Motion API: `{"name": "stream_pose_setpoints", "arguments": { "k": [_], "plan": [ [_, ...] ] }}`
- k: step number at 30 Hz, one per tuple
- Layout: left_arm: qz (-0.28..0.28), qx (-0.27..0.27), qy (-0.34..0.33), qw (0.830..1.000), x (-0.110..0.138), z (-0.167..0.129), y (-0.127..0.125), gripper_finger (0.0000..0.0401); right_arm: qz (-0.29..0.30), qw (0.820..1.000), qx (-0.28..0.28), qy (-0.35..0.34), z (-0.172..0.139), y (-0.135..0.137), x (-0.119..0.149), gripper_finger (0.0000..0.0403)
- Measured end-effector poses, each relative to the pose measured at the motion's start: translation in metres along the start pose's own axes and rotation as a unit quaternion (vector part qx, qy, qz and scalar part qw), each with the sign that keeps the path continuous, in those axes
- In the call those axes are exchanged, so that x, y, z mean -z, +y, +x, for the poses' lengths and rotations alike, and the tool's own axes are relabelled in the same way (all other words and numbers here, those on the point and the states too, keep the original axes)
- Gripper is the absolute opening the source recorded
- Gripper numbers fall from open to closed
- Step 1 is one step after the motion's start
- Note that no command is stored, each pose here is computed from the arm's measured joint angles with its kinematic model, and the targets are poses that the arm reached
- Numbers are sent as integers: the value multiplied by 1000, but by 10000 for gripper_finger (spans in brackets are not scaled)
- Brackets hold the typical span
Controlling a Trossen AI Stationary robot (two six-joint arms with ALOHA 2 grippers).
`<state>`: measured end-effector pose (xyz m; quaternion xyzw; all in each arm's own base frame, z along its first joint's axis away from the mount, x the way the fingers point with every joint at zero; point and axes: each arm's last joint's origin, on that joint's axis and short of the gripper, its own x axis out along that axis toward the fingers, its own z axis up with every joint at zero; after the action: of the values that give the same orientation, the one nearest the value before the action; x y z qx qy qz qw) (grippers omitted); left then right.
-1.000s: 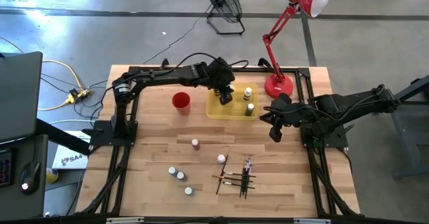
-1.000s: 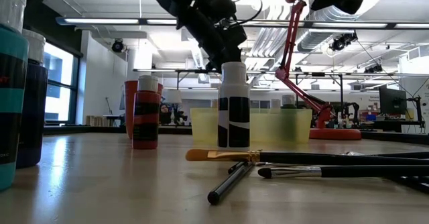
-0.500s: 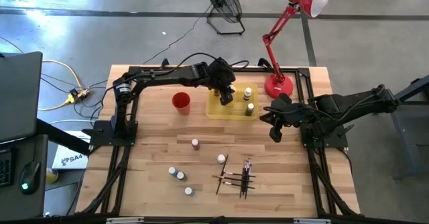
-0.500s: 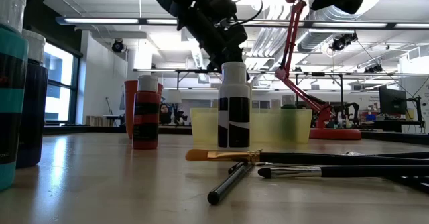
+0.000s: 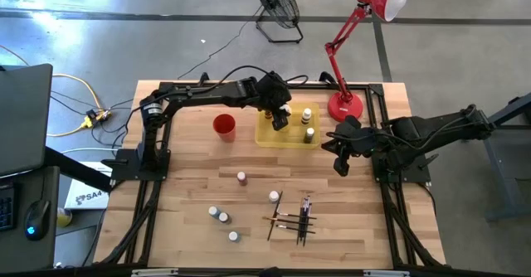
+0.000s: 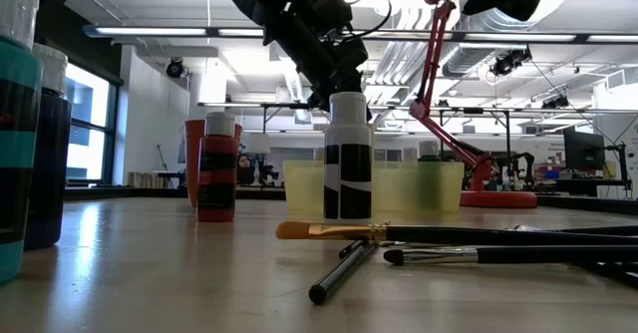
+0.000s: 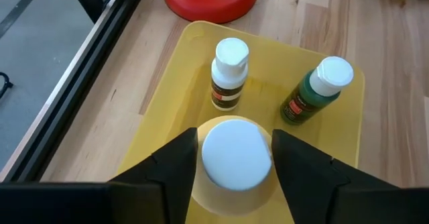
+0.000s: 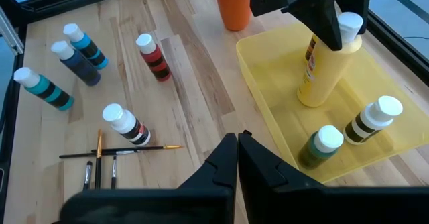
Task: Pick & Place Paint Supplies
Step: Put the light yellow paint bottle into the yellow bin
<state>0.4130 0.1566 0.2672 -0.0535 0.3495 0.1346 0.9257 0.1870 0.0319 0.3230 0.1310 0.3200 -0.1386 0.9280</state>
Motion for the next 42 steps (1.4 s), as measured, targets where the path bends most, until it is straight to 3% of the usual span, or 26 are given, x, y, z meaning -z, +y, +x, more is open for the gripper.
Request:
{"name": "stream_pose_setpoints", "arguments": {
  "k": [42],
  "plan": [
    [15, 0, -4, 1000, 0, 1, 0, 191, -1, 1000, 0, 0, 0, 0, 0, 5]
  ]
}}
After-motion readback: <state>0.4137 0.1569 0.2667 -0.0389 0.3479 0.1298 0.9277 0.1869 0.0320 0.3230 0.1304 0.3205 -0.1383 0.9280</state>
